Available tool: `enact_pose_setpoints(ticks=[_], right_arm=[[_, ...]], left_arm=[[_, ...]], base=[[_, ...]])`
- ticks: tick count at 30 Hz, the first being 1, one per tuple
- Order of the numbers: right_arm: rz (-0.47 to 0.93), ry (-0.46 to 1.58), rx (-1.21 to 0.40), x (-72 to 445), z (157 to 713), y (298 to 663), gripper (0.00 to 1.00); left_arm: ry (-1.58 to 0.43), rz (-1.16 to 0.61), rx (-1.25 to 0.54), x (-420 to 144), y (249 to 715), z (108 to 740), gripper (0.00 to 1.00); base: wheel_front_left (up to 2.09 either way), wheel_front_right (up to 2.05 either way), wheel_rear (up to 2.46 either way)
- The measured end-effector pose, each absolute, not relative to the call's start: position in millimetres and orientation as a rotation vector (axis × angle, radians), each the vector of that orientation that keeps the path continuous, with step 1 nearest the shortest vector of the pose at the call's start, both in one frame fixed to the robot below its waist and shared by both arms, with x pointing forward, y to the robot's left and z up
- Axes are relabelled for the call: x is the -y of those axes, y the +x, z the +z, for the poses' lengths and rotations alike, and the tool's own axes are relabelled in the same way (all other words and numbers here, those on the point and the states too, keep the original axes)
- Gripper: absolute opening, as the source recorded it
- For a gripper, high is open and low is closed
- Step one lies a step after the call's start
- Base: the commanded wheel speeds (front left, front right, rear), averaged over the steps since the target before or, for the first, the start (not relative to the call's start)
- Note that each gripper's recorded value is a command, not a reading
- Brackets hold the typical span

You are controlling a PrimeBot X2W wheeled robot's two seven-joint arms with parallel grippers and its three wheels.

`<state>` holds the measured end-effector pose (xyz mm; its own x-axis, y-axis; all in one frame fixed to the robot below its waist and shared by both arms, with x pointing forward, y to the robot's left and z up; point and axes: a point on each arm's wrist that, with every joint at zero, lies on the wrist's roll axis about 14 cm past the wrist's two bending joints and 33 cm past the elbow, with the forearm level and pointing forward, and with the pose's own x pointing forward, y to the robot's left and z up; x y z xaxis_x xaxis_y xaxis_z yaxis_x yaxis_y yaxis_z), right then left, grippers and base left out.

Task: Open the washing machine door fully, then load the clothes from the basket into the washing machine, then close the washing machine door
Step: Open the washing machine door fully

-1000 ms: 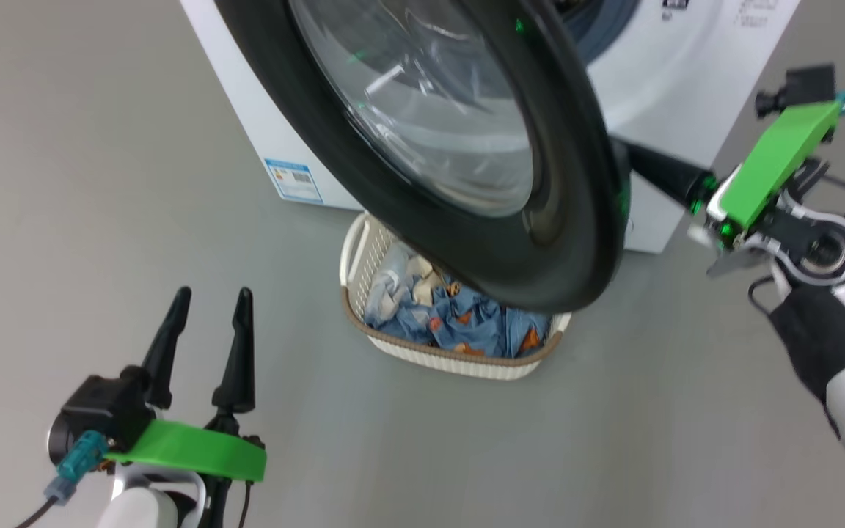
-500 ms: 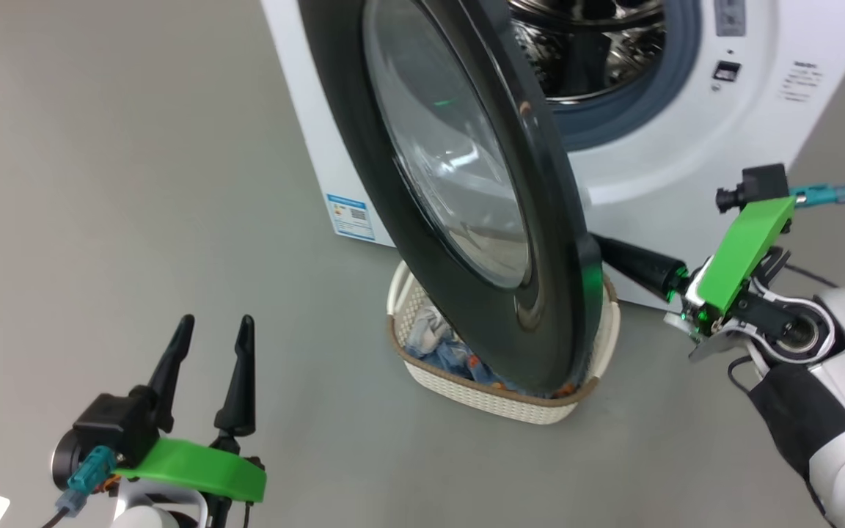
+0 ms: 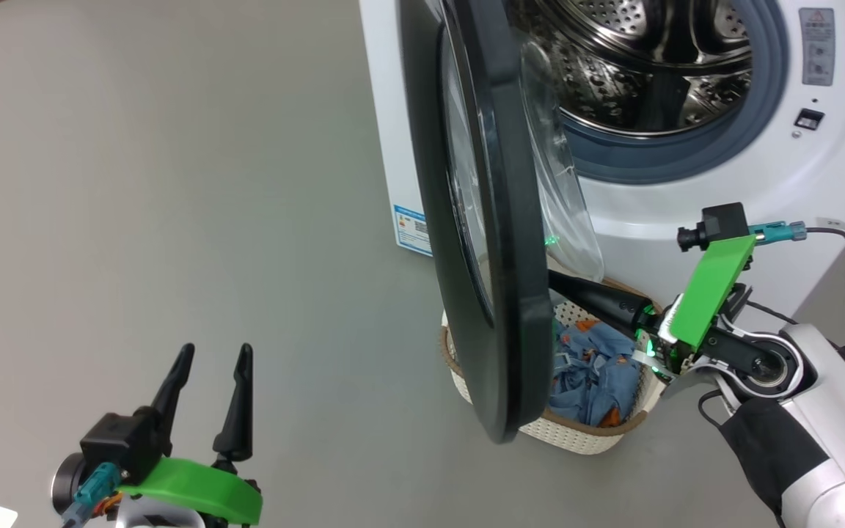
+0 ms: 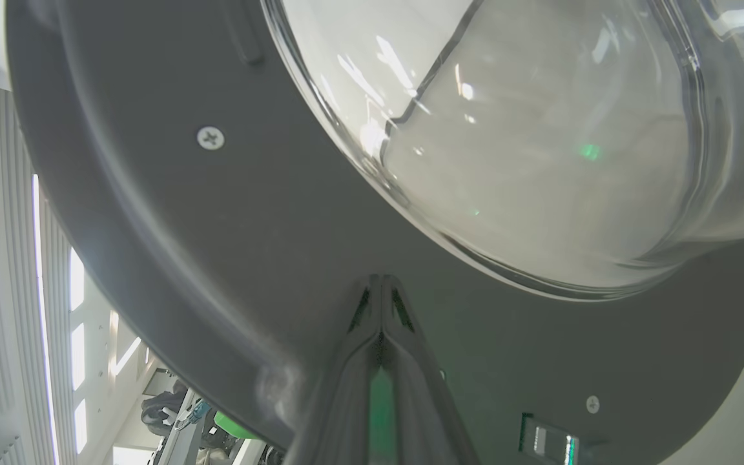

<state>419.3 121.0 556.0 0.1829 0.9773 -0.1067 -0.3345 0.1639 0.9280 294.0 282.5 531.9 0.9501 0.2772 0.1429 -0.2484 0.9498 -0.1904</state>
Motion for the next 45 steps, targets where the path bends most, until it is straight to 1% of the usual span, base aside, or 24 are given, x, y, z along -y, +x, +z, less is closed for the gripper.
enact_pose_setpoints(ticks=[8,16,24,26,28,30,31,32,37,39,45], right_arm=[[1.192,0.925,-0.92,-140.1,560.5,405.3,0.0],[1.188,0.927,-0.923,-137.6,560.3,402.9,0.0],[1.164,0.933,-0.881,-128.0,565.8,406.8,0.0],[1.158,0.945,-0.85,-123.4,572.1,410.0,0.16],[1.149,0.958,-0.823,-117.0,576.9,411.9,0.26],[1.132,0.966,-0.813,-109.8,576.1,411.8,0.63],[1.128,0.97,-0.806,-106.4,576.7,411.3,0.93],[1.122,0.97,-0.794,-102.7,577.8,411.4,1.0],[1.089,0.97,-0.699,-80.8,590.8,415.0,1.0],[1.052,0.925,-0.643,-63.5,591.7,415.1,1.0],[0.98,0.89,-0.512,-29.1,600.9,413.4,1.0]], left_arm=[[-0.17,0.299,0.171,-289.9,283.5,531.2,1.0],[-0.172,0.295,0.173,-289.3,283.4,531.7,1.0],[-0.174,0.268,0.178,-283.2,289.5,533.3,1.0],[-0.175,0.258,0.18,-281.0,291.5,534.0,1.0],[-0.176,0.247,0.181,-278.2,293.3,534.1,1.0],[-0.177,0.234,0.179,-274.8,296.0,533.8,1.0],[-0.178,0.225,0.18,-272.8,297.8,534.3,1.0],[-0.179,0.217,0.181,-270.5,299.9,534.6,1.0],[-0.185,0.167,0.176,-256.7,311.1,533.9,1.0],[-0.193,0.135,0.163,-246.6,316.3,529.5,1.0],[-0.201,0.076,0.152,-227.7,330.2,527.3,1.0]], base=[[0.0,0.0,0.0],[0.0,0.0,0.0],[0.0,0.0,0.0],[0.0,0.0,0.0],[0.0,0.0,0.0],[0.0,0.0,0.0],[0.0,0.0,0.0],[0.0,0.0,0.0],[0.0,0.0,0.0],[0.0,0.0,0.0],[0.0,0.0,0.0]])
